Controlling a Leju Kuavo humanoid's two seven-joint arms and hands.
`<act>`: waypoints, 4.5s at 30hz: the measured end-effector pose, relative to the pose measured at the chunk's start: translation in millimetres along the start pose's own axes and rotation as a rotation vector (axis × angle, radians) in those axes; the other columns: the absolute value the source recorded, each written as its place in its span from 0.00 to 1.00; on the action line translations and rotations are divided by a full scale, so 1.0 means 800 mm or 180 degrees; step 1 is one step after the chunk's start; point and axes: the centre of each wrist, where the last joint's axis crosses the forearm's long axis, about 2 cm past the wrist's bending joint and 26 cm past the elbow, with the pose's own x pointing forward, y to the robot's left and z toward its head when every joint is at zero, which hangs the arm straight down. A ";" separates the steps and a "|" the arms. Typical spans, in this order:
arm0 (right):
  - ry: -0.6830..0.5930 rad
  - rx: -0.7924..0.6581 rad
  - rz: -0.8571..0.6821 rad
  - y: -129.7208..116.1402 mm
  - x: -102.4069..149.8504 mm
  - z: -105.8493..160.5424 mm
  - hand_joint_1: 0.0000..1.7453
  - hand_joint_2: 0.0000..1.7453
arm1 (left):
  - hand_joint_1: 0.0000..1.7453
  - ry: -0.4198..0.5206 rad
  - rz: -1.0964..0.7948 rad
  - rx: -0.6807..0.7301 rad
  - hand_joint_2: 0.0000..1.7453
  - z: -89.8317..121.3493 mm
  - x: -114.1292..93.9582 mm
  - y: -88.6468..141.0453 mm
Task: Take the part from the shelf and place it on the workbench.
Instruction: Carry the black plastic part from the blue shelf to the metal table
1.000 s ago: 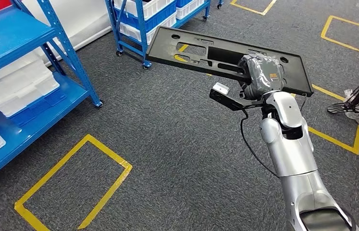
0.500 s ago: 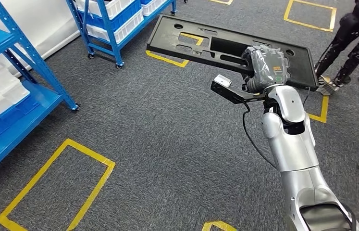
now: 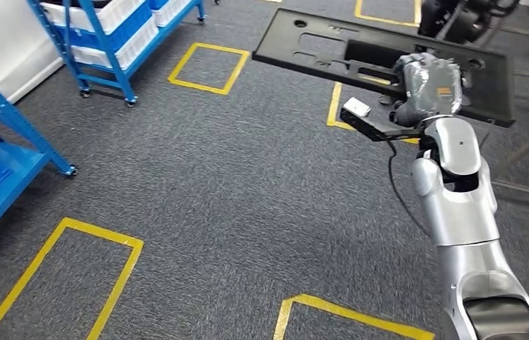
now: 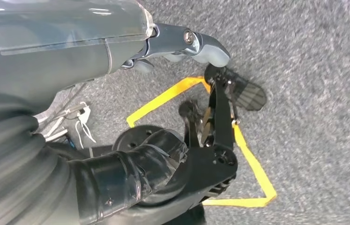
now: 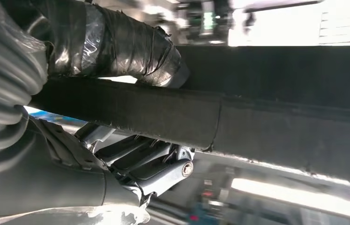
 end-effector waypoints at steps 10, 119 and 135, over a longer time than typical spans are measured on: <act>0.0179 -0.0149 0.0238 -0.024 -0.013 -0.002 1.00 1.00 | 0.00 0.0084 0.0042 0.0078 1.00 0.006 -0.006 0.007; 0.0850 0.0127 0.0479 -0.010 -0.049 0.040 1.00 1.00 | 0.00 0.0094 -0.0428 0.0010 1.00 0.026 -0.006 -0.027; 0.0371 0.0115 0.0289 0.001 0.006 -0.033 1.00 1.00 | 0.00 -0.0011 -0.0700 -0.0004 1.00 0.016 0.005 -0.016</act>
